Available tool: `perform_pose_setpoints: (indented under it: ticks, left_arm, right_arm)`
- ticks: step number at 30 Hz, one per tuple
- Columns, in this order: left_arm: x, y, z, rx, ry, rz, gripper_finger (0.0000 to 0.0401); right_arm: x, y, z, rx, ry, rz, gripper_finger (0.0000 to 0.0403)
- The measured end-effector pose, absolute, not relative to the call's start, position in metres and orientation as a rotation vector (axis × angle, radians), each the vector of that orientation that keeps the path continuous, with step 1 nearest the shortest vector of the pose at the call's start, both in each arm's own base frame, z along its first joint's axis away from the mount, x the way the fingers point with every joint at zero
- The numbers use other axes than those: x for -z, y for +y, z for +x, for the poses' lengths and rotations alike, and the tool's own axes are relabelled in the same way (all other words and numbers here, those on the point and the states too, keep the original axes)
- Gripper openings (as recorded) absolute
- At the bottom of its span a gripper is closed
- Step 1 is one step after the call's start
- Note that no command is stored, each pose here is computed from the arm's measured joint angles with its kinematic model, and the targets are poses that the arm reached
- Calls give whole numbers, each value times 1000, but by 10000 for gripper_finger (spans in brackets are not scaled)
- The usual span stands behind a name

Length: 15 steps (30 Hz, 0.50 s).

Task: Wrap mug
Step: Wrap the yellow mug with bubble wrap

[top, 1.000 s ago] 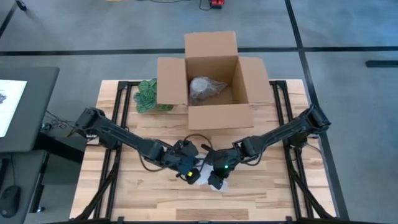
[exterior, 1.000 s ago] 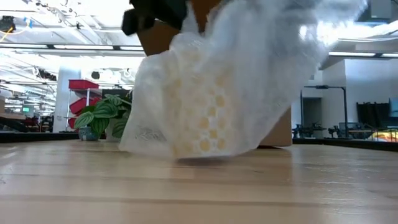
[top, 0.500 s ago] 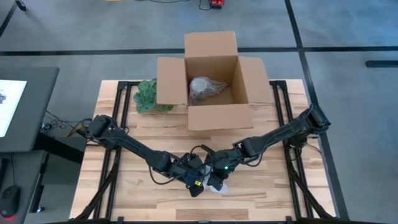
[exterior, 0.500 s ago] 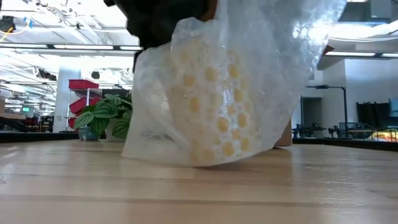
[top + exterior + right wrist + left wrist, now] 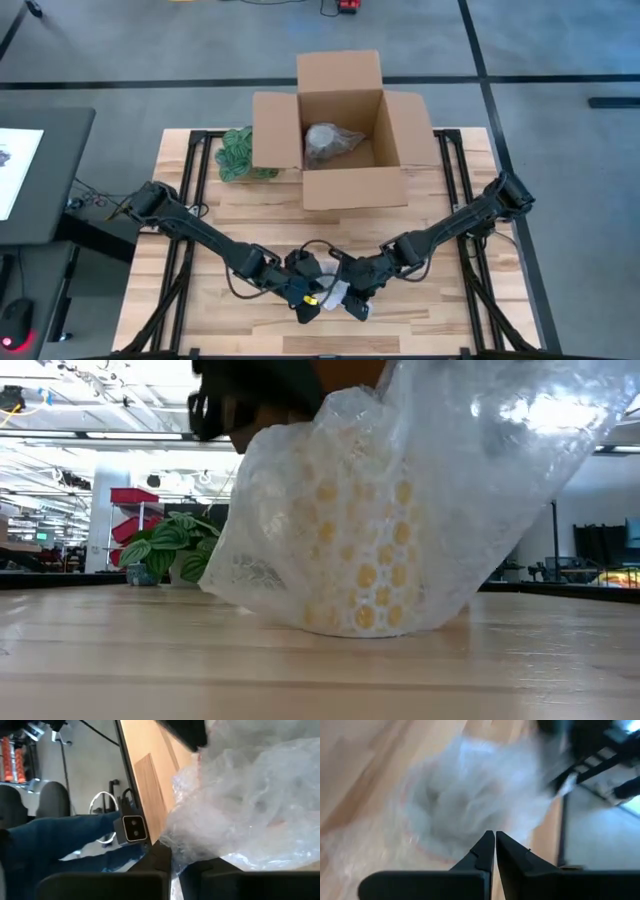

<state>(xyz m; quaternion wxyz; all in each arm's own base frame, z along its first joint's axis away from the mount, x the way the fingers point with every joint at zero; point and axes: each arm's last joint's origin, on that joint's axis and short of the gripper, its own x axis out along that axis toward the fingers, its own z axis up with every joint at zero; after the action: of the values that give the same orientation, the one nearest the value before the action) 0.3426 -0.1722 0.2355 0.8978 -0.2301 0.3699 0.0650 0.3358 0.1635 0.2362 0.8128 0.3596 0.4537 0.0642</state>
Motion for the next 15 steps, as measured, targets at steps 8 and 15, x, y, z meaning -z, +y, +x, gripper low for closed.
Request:
perform_pose_setpoints:
  ticks: [8,15]
  left_arm:
    - [-217,-176,348,-172,785,-511,0]
    - [-217,-176,348,-175,781,-506,0]
  right_arm:
    - [-238,167,332,-212,995,738,83]
    - [-253,169,315,-297,1047,695,166]
